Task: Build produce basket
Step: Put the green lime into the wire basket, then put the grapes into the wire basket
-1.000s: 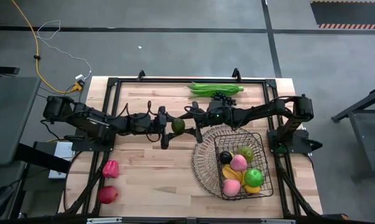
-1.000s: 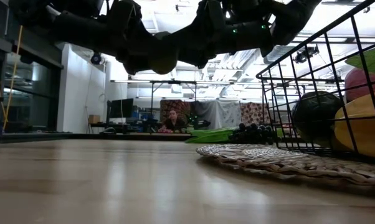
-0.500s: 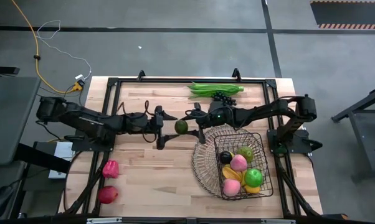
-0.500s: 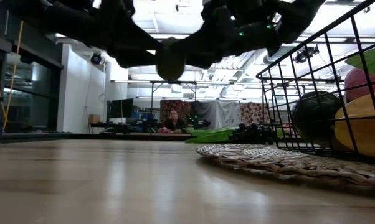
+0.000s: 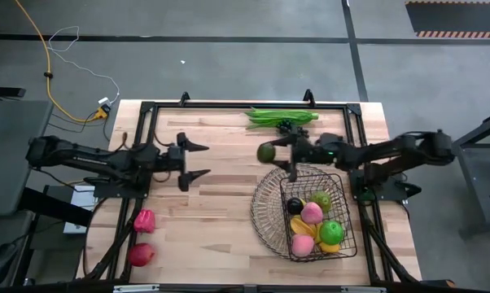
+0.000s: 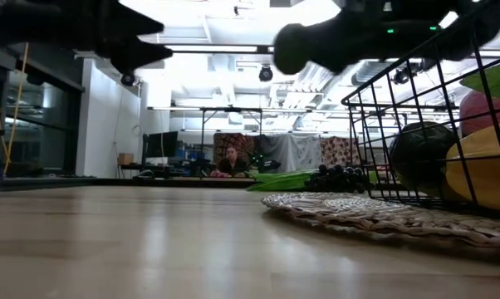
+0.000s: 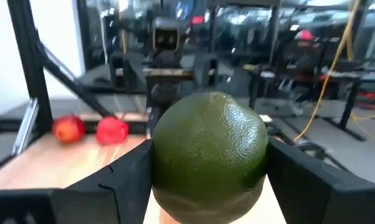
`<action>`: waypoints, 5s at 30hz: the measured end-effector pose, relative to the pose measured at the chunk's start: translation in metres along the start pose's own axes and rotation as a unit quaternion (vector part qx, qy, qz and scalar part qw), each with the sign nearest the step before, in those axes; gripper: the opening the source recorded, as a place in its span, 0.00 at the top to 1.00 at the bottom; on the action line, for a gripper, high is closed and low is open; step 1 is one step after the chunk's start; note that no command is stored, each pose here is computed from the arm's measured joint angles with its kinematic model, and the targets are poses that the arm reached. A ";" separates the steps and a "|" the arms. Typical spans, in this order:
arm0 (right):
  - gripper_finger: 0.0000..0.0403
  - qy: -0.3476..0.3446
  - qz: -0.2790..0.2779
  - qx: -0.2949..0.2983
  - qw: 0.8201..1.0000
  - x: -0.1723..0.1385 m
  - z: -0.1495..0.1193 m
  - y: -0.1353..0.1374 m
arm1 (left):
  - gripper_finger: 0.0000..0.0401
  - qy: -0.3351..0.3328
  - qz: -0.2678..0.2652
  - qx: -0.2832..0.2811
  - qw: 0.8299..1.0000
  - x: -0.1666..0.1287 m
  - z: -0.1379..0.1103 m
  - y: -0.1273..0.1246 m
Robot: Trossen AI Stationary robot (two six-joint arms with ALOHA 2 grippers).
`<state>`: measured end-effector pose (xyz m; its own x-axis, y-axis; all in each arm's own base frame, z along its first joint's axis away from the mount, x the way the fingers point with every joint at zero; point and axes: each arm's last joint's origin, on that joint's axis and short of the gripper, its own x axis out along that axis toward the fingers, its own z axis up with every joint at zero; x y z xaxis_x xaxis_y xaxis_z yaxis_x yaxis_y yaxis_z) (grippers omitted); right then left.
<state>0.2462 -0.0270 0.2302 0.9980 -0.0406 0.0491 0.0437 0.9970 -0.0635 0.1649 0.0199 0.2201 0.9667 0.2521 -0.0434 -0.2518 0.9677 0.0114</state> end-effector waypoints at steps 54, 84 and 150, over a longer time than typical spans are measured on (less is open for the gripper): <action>0.35 0.199 0.037 0.192 0.960 -0.087 0.016 0.055 | 0.09 -0.031 0.005 -0.005 0.999 -0.012 0.004 0.002; 0.30 0.234 0.141 0.186 0.944 -0.103 0.016 0.086 | 0.09 -0.018 0.038 -0.004 0.999 -0.009 0.001 0.004; 0.07 0.130 0.035 0.122 0.983 -0.097 0.030 0.080 | 0.09 -0.025 0.039 -0.006 0.999 -0.009 0.002 0.004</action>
<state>0.1519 0.0582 0.2507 0.9777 0.0448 -0.2051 -0.0064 0.9829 0.1840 0.1551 0.0213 0.2226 0.9454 0.3258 0.0075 -0.3258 0.9454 0.0004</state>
